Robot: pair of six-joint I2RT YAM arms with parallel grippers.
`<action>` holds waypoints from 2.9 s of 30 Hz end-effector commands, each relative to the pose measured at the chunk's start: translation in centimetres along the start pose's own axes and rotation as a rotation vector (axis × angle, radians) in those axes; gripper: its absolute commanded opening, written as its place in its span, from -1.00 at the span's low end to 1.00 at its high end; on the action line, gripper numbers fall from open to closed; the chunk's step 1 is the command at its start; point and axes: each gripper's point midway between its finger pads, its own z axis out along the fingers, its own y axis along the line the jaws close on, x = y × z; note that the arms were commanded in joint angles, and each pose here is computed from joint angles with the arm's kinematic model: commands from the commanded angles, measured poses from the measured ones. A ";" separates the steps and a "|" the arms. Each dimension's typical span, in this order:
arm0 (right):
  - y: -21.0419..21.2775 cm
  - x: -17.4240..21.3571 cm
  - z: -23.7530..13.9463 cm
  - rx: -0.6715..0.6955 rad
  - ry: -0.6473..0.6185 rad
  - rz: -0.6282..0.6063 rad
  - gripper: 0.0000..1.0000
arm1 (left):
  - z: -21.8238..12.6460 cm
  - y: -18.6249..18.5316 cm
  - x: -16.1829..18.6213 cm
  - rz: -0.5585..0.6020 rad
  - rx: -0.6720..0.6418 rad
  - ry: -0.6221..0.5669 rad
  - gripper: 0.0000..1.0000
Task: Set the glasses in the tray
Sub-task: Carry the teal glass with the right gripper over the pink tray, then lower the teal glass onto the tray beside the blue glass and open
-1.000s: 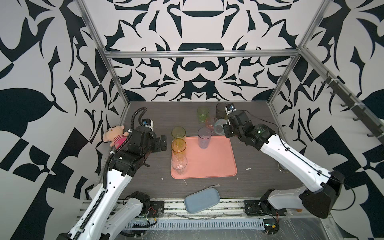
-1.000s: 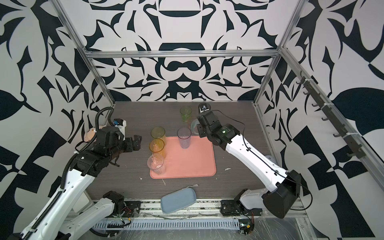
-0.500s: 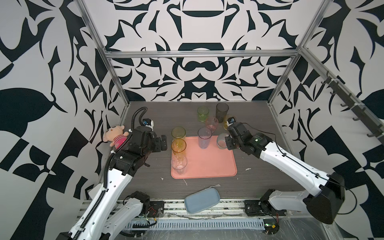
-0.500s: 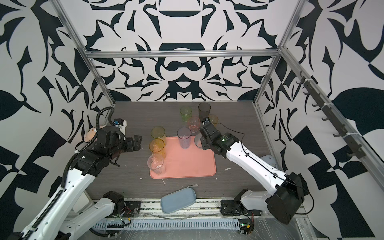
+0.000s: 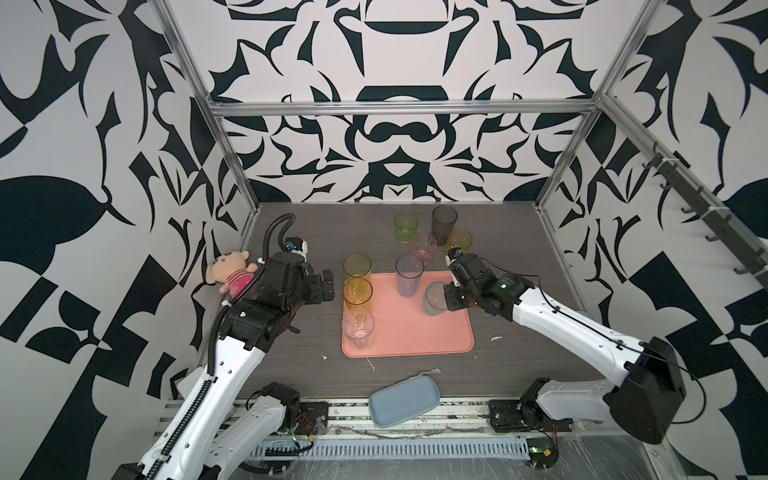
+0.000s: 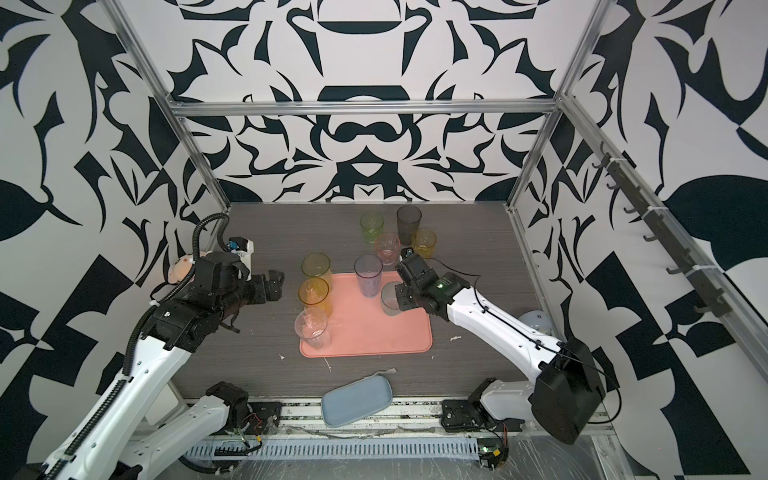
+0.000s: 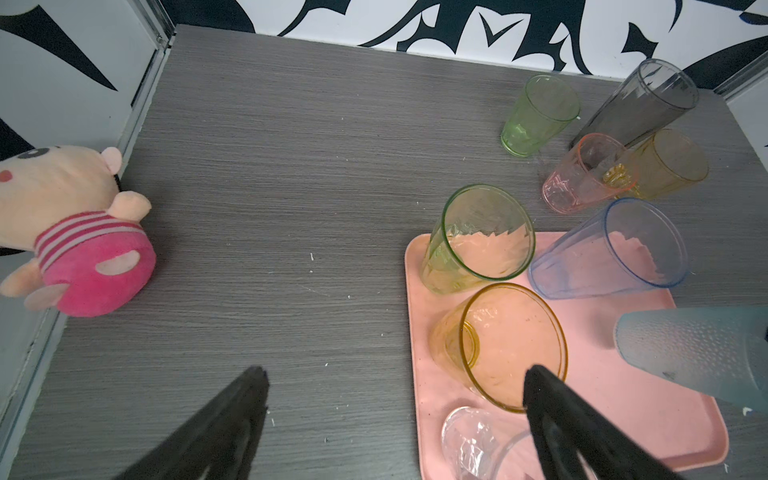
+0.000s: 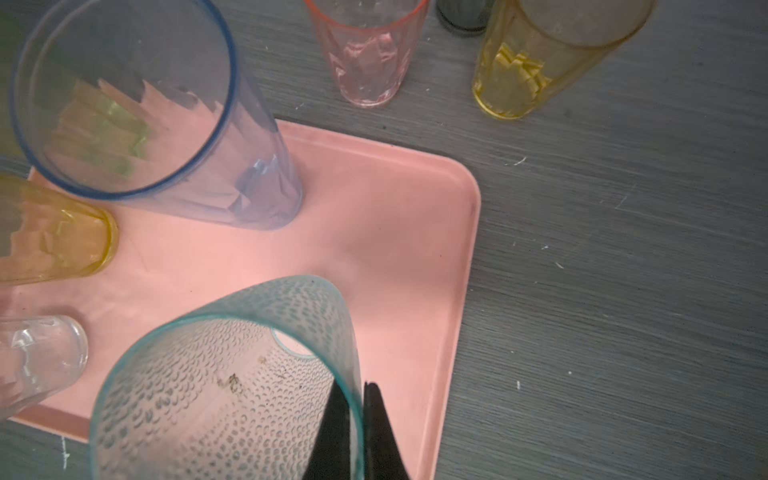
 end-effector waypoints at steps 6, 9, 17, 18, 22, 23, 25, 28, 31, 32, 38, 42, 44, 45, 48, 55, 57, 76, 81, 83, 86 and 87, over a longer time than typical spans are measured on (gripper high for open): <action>2.6 -0.9 1.0 -0.029 0.001 0.004 -1.00 | 0.2 -0.1 0.4 0.002 0.009 0.014 0.99; 3.2 -1.1 1.3 -0.016 0.011 -0.007 -1.00 | 0.1 -0.1 0.4 0.002 0.010 0.014 0.99; 4.3 -1.6 2.0 0.018 0.012 -0.021 -1.00 | 0.1 -0.1 0.4 0.002 0.012 0.013 0.99; 4.3 -1.7 2.1 0.025 0.012 -0.019 -1.00 | 0.1 -0.1 0.4 0.002 0.012 0.013 0.99; 4.5 -2.1 2.1 0.027 0.008 -0.014 -1.00 | 0.1 -0.1 0.4 0.002 0.013 0.014 0.99; 4.7 -2.1 2.2 0.021 0.007 -0.013 -1.00 | 0.1 -0.1 0.4 0.002 0.013 0.014 0.99; 4.9 -2.1 2.4 0.013 0.013 -0.014 -1.00 | 0.1 -0.1 0.4 0.002 0.013 0.013 0.99; 5.4 -2.1 2.6 0.003 0.022 -0.007 -1.00 | 0.1 -0.2 0.4 0.002 0.014 0.014 0.99; 5.6 -2.0 2.8 0.000 0.028 -0.006 -1.00 | 0.2 -0.1 0.4 0.002 0.011 0.016 0.99; 5.7 -2.1 2.8 -0.001 0.030 -0.006 -1.00 | 0.1 -0.1 0.4 0.002 0.011 0.014 0.99; 5.7 -1.9 3.1 0.010 0.050 0.008 -1.00 | 0.1 -0.1 0.4 0.002 0.011 0.015 0.99; 5.8 -1.7 3.4 0.021 0.073 0.009 -1.00 | 0.2 -0.1 0.4 0.003 0.010 0.017 0.99; 5.9 -1.7 3.5 0.015 0.081 0.007 -1.00 | 0.2 -0.1 0.4 0.002 0.010 0.016 0.99; 5.9 -1.6 3.5 0.015 0.082 0.007 -1.00 | 0.2 -0.1 0.4 0.002 0.011 0.016 0.99; 5.9 -1.5 3.7 0.017 0.086 0.006 -1.00 | 0.1 -0.2 0.4 0.002 0.013 0.014 0.99; 5.9 -1.5 3.9 0.022 0.094 0.005 -0.91 | 0.1 -0.2 0.4 0.002 0.015 0.015 0.99; 6.0 -1.6 3.9 0.023 0.097 0.005 -0.83 | 0.1 -0.2 0.4 0.002 0.014 0.014 0.99; 7.3 -3.3 2.6 -0.040 0.060 -0.027 -0.24 | 0.2 -0.1 0.4 0.000 0.011 0.016 0.99; 7.3 -4.1 1.6 -0.049 0.030 -0.050 -0.17 | 0.2 -0.2 0.4 0.001 0.015 0.017 0.99; 7.2 -4.5 1.0 -0.049 0.012 -0.053 -0.13 | 0.2 -0.2 0.4 0.000 0.014 0.016 0.99; 7.1 -5.0 0.1 -0.055 -0.010 -0.062 -0.10 | 0.2 -0.2 0.4 0.001 0.015 0.017 0.99; 7.1 -5.2 -0.3 -0.058 -0.016 -0.066 -0.09 | 0.2 -0.2 0.4 0.001 0.015 0.019 0.99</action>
